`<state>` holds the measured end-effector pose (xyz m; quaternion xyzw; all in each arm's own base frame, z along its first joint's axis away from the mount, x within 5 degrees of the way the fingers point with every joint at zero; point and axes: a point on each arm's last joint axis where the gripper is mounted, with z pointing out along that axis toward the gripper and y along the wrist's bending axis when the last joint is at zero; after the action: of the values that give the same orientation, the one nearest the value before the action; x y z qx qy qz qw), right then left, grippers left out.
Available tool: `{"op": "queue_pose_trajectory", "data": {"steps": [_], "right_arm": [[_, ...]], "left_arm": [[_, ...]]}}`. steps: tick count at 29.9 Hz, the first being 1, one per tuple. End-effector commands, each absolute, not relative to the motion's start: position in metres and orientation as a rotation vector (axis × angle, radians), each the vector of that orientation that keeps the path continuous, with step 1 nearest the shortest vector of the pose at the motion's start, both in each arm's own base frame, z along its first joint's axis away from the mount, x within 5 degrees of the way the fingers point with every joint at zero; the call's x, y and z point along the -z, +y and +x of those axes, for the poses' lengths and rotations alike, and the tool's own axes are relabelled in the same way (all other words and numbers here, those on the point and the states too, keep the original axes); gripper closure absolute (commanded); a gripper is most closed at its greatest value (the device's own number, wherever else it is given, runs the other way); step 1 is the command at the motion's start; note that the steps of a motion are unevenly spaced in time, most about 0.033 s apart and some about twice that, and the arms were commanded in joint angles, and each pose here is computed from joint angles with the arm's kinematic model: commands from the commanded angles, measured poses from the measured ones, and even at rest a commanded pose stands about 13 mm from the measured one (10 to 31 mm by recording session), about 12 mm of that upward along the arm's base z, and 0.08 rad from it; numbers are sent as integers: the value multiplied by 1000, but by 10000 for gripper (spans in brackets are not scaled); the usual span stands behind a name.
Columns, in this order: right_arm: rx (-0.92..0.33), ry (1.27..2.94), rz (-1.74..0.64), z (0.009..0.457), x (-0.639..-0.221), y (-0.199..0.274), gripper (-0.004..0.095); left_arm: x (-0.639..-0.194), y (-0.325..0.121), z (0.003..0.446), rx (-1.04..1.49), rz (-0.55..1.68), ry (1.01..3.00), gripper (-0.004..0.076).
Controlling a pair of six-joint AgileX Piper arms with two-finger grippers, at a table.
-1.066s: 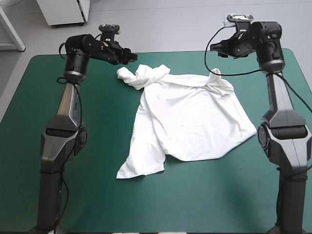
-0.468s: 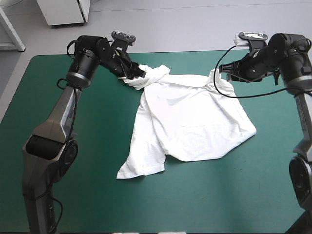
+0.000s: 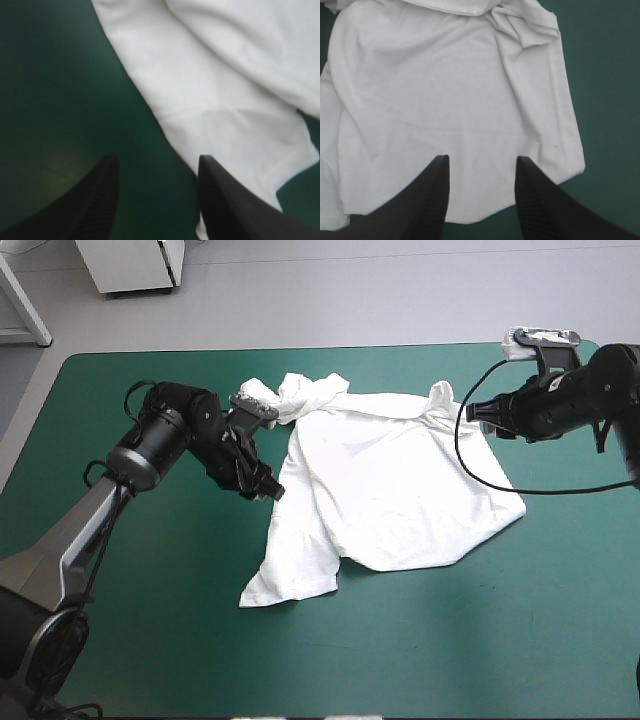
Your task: Fold the cloth
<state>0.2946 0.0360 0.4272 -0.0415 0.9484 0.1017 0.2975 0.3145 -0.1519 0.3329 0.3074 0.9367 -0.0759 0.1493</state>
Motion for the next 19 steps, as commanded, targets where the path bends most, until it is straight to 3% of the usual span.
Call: {"op": "queue_pose_trajectory", "data": {"steps": [1,8,19], "right_arm": [[-253,2447,-113,278,-441,32,510],[-260,2463,-103,273,-437,32,509],[-239,2429,-105,262,-446,30,510]], "left_arm": [[-358,-149,276,165,927,2626,367],[-357,-152,231,196,948,2639,367],[-275,-167,194,145,1063,2694,367]]}}
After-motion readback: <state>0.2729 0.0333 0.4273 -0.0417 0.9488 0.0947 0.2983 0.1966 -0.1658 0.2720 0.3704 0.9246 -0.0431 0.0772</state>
